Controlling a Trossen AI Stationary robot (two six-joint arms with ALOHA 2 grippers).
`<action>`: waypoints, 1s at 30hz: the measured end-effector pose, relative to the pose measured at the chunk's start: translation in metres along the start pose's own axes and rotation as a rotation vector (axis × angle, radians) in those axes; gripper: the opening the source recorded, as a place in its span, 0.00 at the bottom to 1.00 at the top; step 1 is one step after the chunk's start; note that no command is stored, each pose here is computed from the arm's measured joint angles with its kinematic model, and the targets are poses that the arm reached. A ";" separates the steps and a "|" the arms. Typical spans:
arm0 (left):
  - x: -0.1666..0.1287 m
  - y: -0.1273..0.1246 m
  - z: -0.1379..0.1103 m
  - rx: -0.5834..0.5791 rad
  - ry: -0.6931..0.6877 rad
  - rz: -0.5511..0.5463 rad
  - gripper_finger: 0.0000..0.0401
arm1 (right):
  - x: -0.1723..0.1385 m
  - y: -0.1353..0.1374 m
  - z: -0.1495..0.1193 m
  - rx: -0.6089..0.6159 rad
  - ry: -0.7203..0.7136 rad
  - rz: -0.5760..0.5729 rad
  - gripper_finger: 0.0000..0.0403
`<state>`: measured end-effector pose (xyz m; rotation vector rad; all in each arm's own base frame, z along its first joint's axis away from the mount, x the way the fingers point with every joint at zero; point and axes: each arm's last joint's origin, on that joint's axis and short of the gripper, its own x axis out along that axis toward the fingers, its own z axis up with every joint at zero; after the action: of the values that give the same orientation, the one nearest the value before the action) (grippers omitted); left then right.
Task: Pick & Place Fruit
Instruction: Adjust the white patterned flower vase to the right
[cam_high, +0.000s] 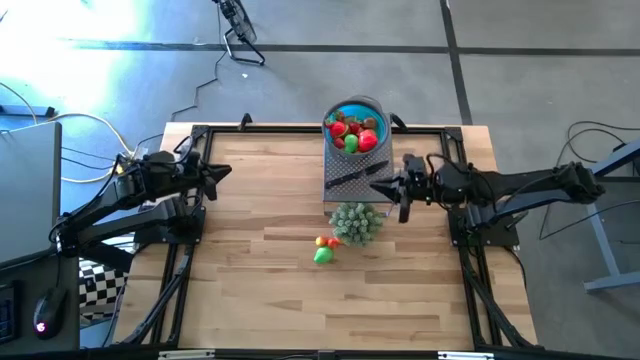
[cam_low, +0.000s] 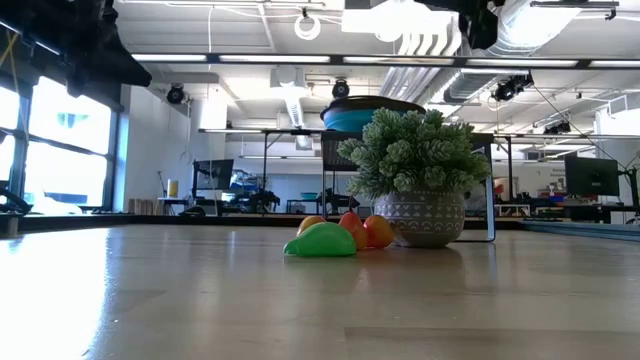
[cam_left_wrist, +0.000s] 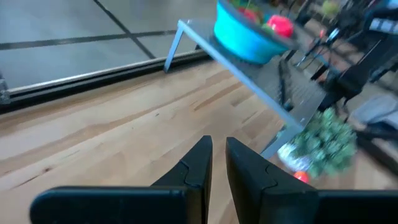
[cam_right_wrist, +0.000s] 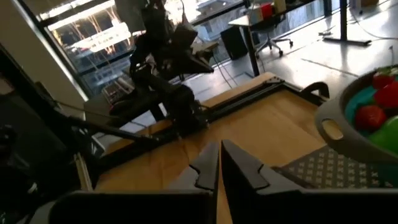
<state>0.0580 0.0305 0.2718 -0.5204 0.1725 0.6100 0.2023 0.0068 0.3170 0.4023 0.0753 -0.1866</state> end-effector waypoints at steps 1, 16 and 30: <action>0.000 -0.001 0.001 -0.017 -0.013 -0.007 0.11 | -0.001 0.002 -0.002 -0.005 0.012 0.007 0.02; 0.001 -0.009 0.009 -0.076 -0.041 -0.171 0.11 | -0.006 0.013 -0.033 0.021 0.086 -0.010 0.01; 0.036 -0.021 0.017 -0.054 0.040 -0.222 0.11 | -0.018 0.006 -0.047 0.051 0.048 0.041 0.01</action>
<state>0.0994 0.0427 0.2840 -0.5954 0.1341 0.3892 0.1842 0.0337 0.2785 0.4592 0.1099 -0.1388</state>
